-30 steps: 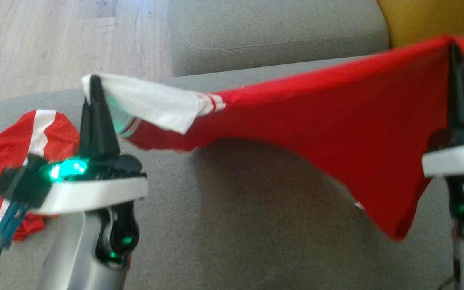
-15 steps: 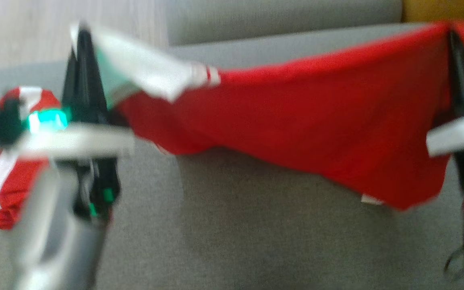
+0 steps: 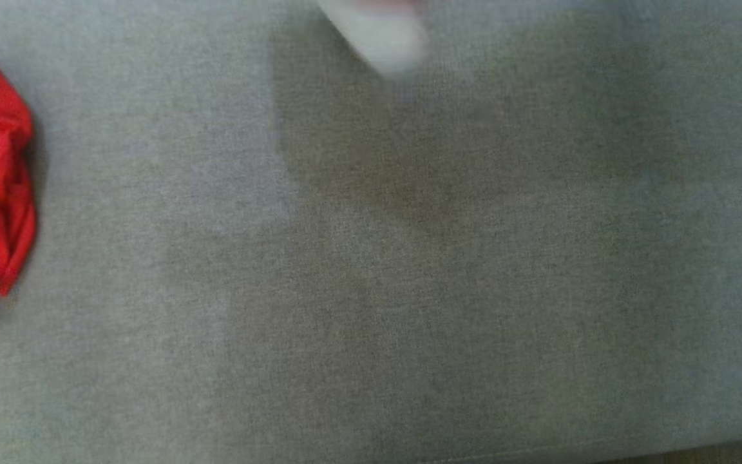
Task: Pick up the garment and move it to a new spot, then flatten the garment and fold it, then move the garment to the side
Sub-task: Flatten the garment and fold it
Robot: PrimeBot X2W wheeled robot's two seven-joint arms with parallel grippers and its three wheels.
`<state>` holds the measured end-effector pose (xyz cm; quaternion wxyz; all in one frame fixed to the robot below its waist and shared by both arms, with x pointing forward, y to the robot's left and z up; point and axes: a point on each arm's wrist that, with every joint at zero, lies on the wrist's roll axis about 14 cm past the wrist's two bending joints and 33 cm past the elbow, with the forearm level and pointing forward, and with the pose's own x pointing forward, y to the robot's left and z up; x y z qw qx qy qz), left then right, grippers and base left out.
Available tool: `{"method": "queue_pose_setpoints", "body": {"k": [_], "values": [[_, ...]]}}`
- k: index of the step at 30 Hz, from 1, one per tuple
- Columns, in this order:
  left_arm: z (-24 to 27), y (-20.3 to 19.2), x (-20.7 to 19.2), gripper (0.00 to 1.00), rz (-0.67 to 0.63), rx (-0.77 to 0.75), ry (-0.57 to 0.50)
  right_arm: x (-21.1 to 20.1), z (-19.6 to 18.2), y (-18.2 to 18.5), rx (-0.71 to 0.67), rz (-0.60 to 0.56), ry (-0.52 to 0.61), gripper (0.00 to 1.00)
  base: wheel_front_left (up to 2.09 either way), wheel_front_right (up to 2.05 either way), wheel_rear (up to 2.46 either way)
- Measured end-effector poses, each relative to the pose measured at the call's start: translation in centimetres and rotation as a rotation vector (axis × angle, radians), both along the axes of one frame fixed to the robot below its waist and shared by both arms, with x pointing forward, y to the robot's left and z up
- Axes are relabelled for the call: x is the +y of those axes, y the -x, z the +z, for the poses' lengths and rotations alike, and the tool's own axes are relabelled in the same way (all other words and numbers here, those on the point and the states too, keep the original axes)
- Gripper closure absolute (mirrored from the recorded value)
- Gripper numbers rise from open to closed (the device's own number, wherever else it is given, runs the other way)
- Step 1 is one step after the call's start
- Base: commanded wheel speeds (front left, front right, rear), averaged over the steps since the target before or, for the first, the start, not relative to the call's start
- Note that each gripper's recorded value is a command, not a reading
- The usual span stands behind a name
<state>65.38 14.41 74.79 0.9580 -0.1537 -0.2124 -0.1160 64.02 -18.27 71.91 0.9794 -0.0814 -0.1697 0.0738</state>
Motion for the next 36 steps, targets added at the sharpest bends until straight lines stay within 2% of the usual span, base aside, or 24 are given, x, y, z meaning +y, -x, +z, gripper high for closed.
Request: {"method": "queue_pose_setpoints", "body": {"k": [4, 7, 10, 13, 17, 20, 24, 31, 36], "values": [[5.7, -0.3, 0.9, 1.00, 0.037, -0.175, 0.025, 0.1, 3.0, -1.2, -0.132, -0.010, -0.015, 1.00, 0.00, 0.00, 0.00], [6.6, -0.5, 0.4, 1.00, 0.019, -0.202, -0.005, 0.0, 2.0, -2.2, -0.125, -0.013, -0.035, 1.00, 0.00, 0.00, 0.00], [3.4, -1.5, -0.4, 1.00, 0.001, -0.123, -0.042, 0.4, -2.2, -3.5, -0.023, -0.014, -0.025, 1.00, 0.00, 0.00, 0.00], [-2.3, -2.3, -0.7, 1.00, -0.004, -0.006, -0.084, 0.8, -8.3, -4.2, 0.115, -0.009, -0.011, 1.00, 0.00, 0.00, 0.00], [-11.2, -1.2, 0.2, 1.00, 0.004, 0.182, -0.113, 2.5, -17.9, -2.5, 0.347, 0.027, 0.038, 1.00, 0.00, 0.00, 0.00], [-16.5, 1.2, 0.5, 1.00, -0.005, 0.295, -0.156, 2.9, -23.3, 0.2, 0.517, 0.040, 0.048, 1.00, 0.00, 0.00, 0.00], [-21.5, 5.4, 1.0, 1.00, -0.029, 0.398, -0.230, 3.2, -27.3, 4.0, 0.675, 0.063, 0.089, 1.00, 0.00, 0.00, 0.00], [-28.1, 14.7, 2.5, 1.00, -0.088, 0.558, -0.356, 1.5, -28.3, 9.6, 0.779, 0.096, 0.126, 1.00, 0.00, 0.00, 0.00], [-29.7, 20.5, 2.8, 1.00, -0.155, 0.636, -0.399, 0.9, -27.7, 13.4, 0.818, 0.142, 0.147, 1.00, 0.00, 0.00, 0.00]]}}
